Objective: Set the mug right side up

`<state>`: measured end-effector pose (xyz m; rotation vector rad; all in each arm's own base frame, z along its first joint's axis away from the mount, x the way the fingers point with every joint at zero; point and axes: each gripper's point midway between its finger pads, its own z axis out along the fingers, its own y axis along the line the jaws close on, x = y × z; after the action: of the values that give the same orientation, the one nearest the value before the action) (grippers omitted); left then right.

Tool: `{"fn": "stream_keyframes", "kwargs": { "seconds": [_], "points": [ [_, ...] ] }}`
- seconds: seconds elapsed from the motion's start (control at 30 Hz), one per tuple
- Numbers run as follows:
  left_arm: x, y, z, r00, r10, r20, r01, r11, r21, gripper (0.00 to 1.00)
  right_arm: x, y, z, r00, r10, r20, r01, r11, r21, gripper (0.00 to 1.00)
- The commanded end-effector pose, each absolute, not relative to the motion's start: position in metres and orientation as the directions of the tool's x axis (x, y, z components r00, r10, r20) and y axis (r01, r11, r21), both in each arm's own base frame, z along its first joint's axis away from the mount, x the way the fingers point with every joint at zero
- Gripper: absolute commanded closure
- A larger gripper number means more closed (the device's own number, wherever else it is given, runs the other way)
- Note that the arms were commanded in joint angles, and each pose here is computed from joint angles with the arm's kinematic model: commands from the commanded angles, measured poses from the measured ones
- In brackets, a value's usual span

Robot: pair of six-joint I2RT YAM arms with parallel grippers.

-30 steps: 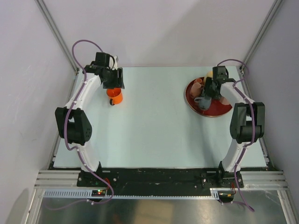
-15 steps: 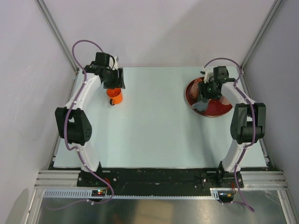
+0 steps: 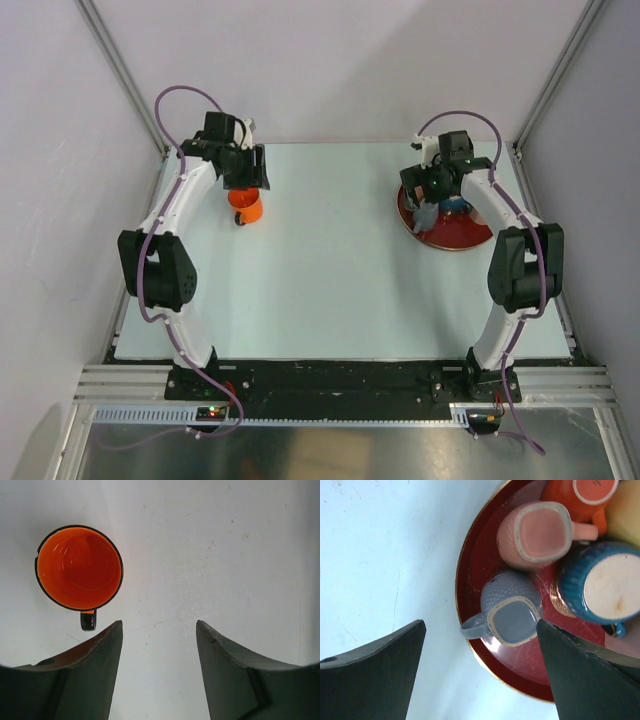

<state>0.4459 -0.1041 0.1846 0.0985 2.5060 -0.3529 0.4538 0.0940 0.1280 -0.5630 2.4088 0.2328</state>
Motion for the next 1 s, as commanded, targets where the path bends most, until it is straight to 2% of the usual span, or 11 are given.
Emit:
{"fn": "stream_keyframes", "kwargs": {
  "seconds": [0.0, 0.17, 0.4, 0.73, 0.97],
  "points": [
    [0.447, -0.111, 0.203, -0.785, -0.009, -0.620, 0.186, 0.950, -0.249, 0.35, 0.449, 0.087, 0.165, -0.734, -0.194, -0.651, -0.279, 0.960, 0.029, 0.01],
    [0.448, -0.114, 0.205, -0.781, -0.008, -0.624, 0.191, 0.949, -0.252, 0.35, 0.440, 0.064, 0.152, -0.798, -0.001, -0.602, -0.027, 0.999, 0.035, 0.03],
    [0.444, -0.112, 0.207, -0.778, -0.004, -0.628, 0.191, 0.951, -0.242, 0.35, 0.433, 0.062, 0.120, -0.826, 0.124, -0.550, 0.112, 0.992, 0.056, 0.19],
    [0.436, -0.105, 0.212, -0.766, 0.018, -0.643, 0.197, 0.958, -0.208, 0.34, 0.439, 0.061, 0.081, -0.842, 0.150, -0.519, 0.170, 0.985, 0.010, 0.30],
    [0.432, -0.102, 0.215, -0.757, 0.032, -0.652, 0.202, 0.962, -0.186, 0.34, 0.428, 0.055, 0.063, -0.865, 0.150, -0.478, 0.166, 0.986, 0.007, 0.45]
  ]
}}
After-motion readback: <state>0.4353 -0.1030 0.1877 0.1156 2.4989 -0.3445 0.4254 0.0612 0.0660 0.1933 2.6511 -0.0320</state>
